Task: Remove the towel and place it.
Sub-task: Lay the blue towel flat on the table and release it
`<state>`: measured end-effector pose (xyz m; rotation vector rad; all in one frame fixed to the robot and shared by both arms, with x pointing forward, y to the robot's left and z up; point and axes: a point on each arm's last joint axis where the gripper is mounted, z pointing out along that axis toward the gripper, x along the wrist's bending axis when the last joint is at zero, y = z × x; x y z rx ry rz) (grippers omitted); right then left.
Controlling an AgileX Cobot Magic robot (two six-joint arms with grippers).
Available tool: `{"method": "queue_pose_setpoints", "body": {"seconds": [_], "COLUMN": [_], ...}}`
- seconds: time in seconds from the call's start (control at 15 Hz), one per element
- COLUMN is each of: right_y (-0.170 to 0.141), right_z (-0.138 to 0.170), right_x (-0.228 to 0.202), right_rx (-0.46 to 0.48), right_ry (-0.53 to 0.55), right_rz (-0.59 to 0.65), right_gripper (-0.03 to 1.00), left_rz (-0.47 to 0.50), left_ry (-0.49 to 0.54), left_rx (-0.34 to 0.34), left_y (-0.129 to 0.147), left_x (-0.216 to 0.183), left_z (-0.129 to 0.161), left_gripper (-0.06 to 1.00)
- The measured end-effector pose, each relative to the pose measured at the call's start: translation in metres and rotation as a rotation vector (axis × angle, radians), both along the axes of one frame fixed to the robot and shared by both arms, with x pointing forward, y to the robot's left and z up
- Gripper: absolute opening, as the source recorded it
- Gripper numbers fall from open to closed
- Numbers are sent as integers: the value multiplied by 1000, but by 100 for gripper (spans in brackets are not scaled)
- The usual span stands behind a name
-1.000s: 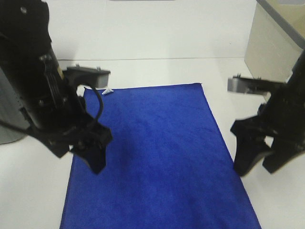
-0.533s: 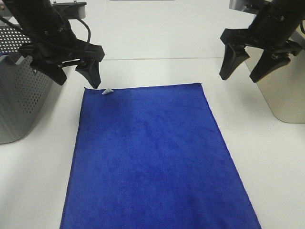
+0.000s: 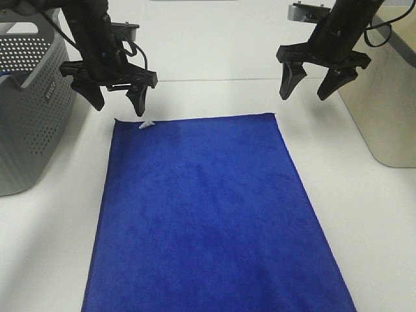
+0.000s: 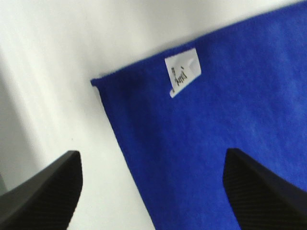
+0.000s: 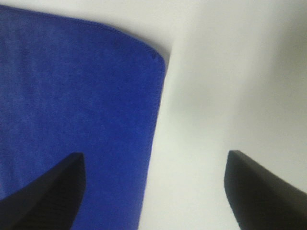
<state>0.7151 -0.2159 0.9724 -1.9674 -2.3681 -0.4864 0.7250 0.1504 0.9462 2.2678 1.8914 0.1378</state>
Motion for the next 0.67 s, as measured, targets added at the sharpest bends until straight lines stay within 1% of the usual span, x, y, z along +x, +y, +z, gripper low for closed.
{"method": "queue_pose_setpoints", "body": {"seconds": [0.07,0.13,0.33,0.4,0.47,0.67], "right_y": [0,1,1,1,2,3], "right_z": [-7,-14,-31,-31,-42,-58], "right_x": [5,8,12,12,15,18], "right_rx": [-4,-6,-10,-10,-6,-2], "right_ry": [2,11,22,22,21,29], "right_rz": [1,4,20,20,14,7], "right_gripper": [78,78,78,78,78,78], "left_rz": [18,36,68,68,81,78], "left_ry": [-11,-4,15,15,33,75], "left_rx": [-2,1,13,13,10,-11], "left_y": [4,10,26,26,32,31], "left_x": [7,12,16,16,18,18], "left_z": [-5,-12,-21,-21,-29,-48], "left_gripper": [76,76,76,76,76,76]}}
